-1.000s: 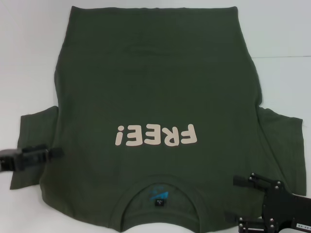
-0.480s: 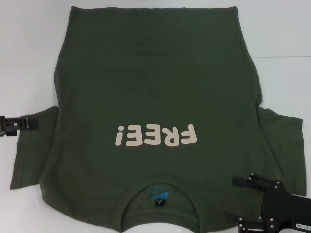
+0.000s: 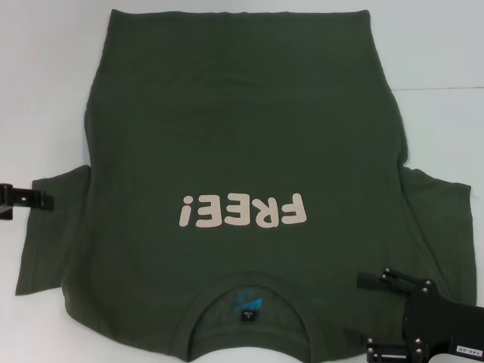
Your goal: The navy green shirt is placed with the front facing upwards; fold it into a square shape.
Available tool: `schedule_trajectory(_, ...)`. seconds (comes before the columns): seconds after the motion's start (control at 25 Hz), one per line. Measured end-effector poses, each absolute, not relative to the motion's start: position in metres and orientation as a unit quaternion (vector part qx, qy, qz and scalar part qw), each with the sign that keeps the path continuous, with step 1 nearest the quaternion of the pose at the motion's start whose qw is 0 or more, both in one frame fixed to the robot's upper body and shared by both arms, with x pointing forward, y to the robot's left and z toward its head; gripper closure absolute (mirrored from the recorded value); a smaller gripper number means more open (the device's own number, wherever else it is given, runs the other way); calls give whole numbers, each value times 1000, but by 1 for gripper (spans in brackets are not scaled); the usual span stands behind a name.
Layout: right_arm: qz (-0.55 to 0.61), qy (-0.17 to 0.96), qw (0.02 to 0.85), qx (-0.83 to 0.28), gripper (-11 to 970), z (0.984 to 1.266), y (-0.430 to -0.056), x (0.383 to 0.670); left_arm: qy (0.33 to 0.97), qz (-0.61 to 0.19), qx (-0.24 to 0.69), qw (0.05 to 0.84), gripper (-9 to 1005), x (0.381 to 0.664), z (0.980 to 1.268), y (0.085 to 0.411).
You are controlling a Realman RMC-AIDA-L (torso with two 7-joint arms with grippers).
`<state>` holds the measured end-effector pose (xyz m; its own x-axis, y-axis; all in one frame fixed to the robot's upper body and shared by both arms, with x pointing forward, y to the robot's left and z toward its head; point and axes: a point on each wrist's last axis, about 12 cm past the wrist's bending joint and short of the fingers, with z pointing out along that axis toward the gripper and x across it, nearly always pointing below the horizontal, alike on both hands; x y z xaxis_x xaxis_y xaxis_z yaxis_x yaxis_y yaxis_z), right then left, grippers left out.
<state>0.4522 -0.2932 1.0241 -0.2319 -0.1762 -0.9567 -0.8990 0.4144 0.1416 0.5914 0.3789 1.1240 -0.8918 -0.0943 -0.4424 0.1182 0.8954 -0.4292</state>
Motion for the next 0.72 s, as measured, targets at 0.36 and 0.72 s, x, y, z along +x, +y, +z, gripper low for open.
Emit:
schedule_trajectory(0.36, 376, 690, 480, -390, 29, 1025, -292, 456, 948, -216, -2, 232, 84, 594, 1115, 376)
schedule_trajectory(0.72, 375, 690, 480, -391, 30, 1025, -291, 457, 949, -207, -6, 237, 87, 599, 1105, 370)
